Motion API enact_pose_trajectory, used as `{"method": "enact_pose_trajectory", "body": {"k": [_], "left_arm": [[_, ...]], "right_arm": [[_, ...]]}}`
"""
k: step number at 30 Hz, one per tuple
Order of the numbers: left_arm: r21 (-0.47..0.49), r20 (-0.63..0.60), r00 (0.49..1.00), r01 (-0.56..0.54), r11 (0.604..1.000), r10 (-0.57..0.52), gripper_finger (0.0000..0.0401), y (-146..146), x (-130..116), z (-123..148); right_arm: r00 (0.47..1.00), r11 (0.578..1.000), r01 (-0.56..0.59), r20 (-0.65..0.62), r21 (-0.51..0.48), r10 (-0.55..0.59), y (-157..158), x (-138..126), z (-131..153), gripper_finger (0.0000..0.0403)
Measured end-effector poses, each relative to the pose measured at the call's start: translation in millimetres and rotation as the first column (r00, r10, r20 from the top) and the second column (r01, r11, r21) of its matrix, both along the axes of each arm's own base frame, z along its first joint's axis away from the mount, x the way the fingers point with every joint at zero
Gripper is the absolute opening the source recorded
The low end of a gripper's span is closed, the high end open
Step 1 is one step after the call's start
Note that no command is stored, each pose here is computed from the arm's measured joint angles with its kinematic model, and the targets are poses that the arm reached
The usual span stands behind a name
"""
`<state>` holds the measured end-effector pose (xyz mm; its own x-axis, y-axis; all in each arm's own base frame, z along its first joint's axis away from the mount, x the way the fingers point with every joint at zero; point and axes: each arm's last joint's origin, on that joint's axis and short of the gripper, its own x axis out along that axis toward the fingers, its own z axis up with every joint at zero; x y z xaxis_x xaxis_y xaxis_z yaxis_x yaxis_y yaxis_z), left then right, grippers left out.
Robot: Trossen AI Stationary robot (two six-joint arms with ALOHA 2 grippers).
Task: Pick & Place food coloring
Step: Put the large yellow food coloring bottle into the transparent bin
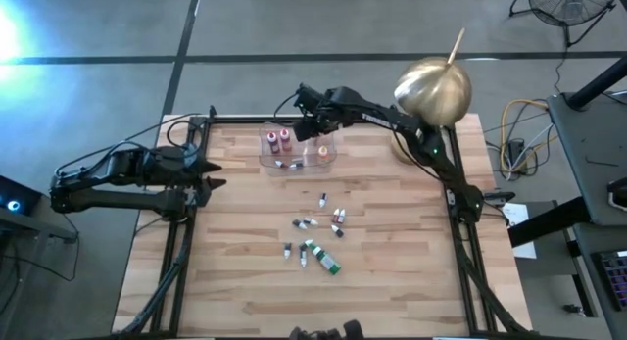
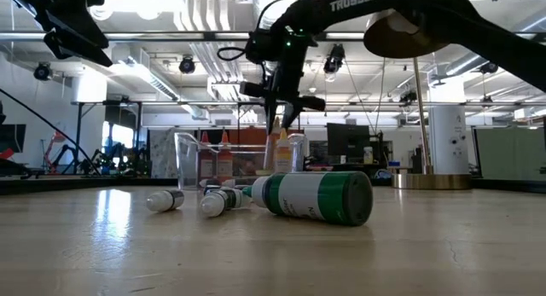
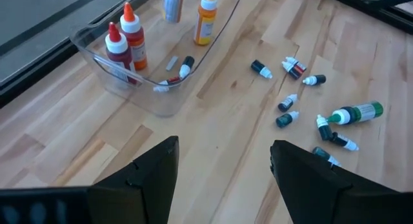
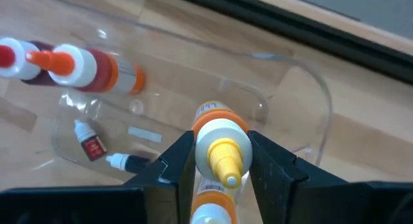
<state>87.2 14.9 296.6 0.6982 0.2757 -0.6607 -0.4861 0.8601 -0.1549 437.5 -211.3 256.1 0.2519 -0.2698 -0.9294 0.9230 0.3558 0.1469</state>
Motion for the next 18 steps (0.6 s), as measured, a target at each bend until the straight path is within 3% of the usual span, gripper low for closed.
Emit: {"method": "enact_pose_trajectory", "body": {"k": [8, 18], "left_arm": [[-0.002, -0.027, 1.0, 0.001, 1.0, -0.001, 0.0218, 0, 1, -8], [0.016, -0.032, 0.999, 0.01, 1.0, -0.009, 0.0218, 0, 1, -8]], "right_arm": [[0.998, 0.998, -0.004, -0.058, 0.065, 0.008, 1, 0, -16, 0.0116], [0.998, 0.999, -0.003, -0.066, 0.033, 0.005, 0, 0, -13, 0.0158]]}}
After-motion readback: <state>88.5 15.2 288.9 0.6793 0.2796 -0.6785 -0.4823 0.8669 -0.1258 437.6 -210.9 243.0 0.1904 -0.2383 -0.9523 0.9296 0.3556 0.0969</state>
